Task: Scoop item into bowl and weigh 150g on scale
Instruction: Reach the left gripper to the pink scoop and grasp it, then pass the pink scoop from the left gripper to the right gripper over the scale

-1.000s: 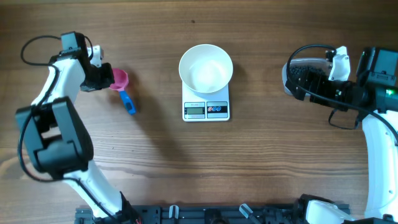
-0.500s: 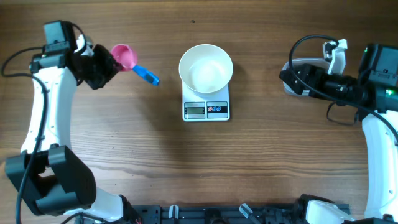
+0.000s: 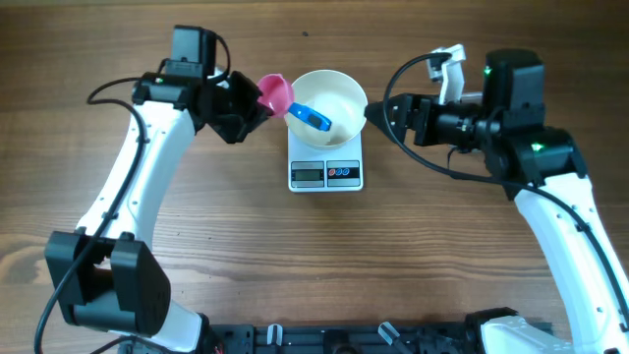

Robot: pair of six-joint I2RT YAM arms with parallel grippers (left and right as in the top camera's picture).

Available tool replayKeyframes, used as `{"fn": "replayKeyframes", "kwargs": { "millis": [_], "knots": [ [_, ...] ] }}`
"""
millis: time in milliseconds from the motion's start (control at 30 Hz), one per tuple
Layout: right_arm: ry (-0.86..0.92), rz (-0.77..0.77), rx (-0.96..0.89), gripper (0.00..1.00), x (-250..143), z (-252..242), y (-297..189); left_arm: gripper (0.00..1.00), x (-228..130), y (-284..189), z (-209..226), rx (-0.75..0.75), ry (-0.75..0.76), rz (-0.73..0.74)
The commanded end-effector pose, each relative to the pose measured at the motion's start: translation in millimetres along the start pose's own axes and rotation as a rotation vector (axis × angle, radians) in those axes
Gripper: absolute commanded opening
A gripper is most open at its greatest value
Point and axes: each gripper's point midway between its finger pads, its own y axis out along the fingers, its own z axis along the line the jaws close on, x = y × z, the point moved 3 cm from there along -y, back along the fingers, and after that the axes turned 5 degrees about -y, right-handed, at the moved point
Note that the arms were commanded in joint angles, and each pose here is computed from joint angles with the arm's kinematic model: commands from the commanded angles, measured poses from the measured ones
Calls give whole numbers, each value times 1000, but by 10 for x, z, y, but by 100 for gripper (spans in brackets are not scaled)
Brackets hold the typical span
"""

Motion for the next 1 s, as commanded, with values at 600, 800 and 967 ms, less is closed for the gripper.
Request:
{"fn": "replayKeyframes", "kwargs": {
  "millis": [600,800,967],
  "knots": [
    [81,28,-76,56,-75,119,455,4,-807,221,-262,27,-163,43],
    [168,8,-165,49,-85,-5,458,4,-772,221,-299,10,-241,25],
    [157,56,-144,43,-147,-55,576,4,-786,221,-342,-9,-226,38]
  ]
}}
